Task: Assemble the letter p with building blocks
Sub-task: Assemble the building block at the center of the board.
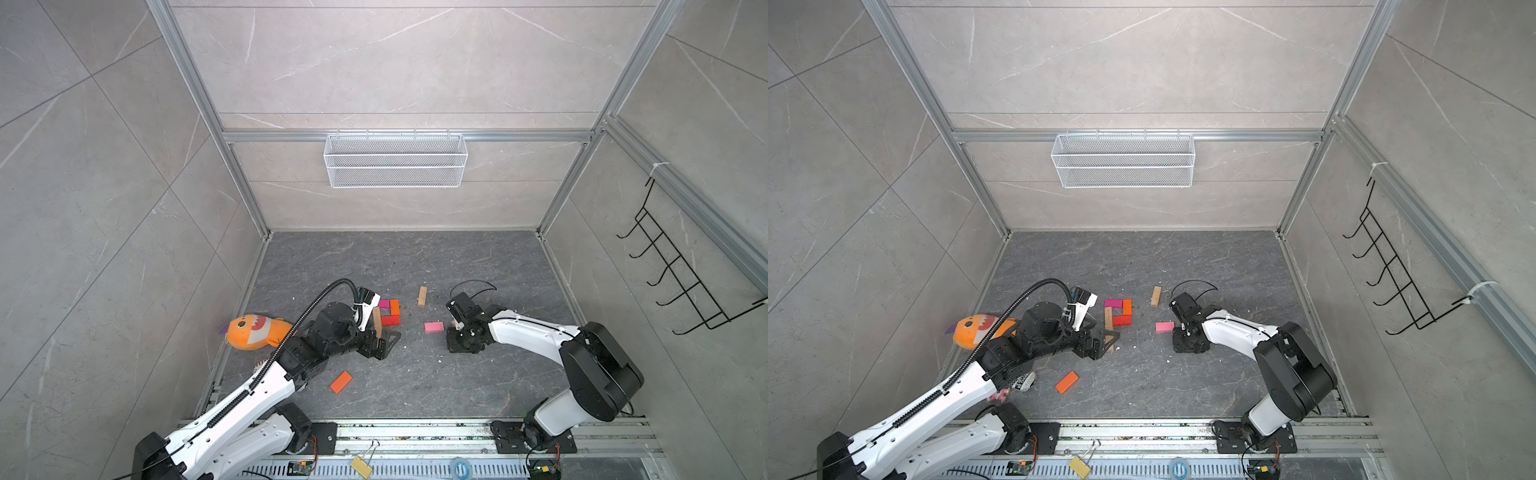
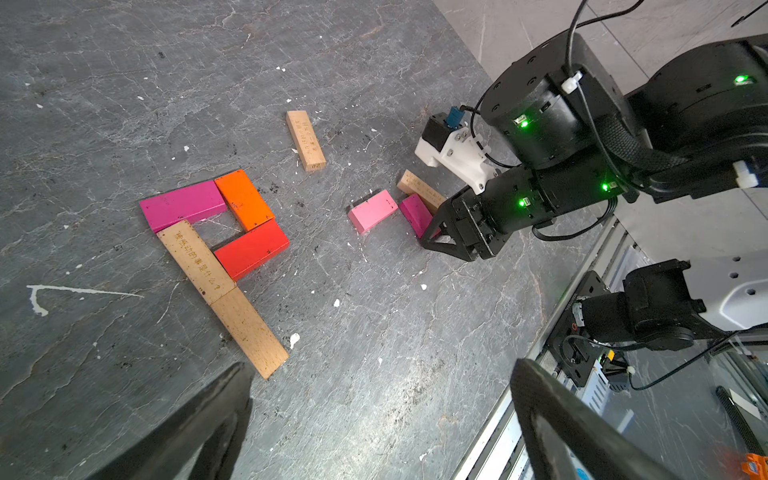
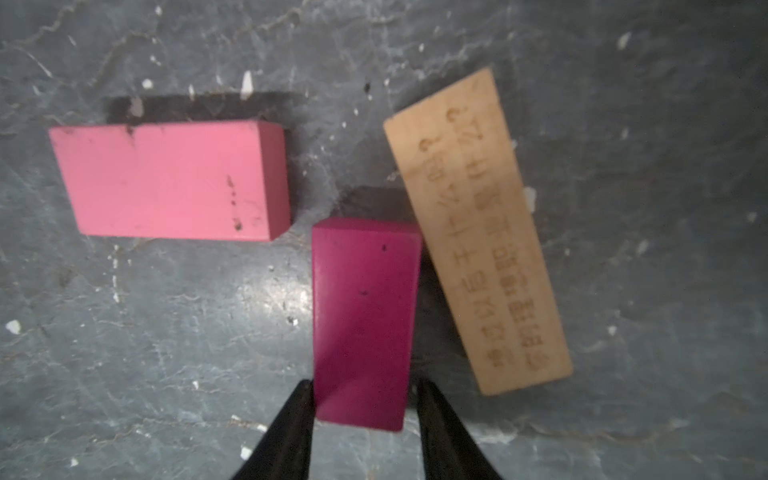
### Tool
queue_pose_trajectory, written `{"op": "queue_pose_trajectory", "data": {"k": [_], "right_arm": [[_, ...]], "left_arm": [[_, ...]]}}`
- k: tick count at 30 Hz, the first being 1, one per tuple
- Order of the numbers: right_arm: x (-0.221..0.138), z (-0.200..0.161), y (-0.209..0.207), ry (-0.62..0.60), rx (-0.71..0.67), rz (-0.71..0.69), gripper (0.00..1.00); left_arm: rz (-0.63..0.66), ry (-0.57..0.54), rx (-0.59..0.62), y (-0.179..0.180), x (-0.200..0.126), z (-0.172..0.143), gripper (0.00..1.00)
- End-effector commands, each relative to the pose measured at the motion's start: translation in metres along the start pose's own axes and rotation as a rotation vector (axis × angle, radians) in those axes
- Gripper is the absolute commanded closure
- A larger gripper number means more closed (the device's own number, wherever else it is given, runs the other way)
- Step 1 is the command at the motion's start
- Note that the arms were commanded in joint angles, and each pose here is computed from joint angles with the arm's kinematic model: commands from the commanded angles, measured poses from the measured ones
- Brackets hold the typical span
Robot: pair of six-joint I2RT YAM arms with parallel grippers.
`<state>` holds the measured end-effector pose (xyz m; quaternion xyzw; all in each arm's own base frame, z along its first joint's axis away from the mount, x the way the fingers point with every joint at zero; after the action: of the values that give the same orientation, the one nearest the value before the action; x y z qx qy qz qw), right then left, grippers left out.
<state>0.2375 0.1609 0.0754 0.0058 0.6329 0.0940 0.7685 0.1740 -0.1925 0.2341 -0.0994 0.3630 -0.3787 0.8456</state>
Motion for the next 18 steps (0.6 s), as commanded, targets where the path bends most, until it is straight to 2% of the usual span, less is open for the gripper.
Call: {"op": "queue_pose_trajectory", "data": {"k": [1,18], "right_arm": [[0.0025,0.0035,0.0039,-0.002,0.012,-0.003,0.57],[0.0057,0.0070,0.0040,0.007,-0.019,-0.029,0.63]], "left_arm": [[-0.036,-0.044,0.015,-0.0097,-0.0055,0.0163,0.00],[-0.040,-0.035,0.006,-0.0105,-0.0057,0.0163,0.00]]}}
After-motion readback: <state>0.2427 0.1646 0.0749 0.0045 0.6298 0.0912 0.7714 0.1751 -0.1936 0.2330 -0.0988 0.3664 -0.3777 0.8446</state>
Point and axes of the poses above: each gripper's point midway between its finger pads, its own x axis out along the fingers, its own y axis along the line the jaws close on, z = x × y, the point moved 6 cm from there along -x, back along the fingers, and after that the axes turned 4 degrees about -x, right-handed, at the moved point
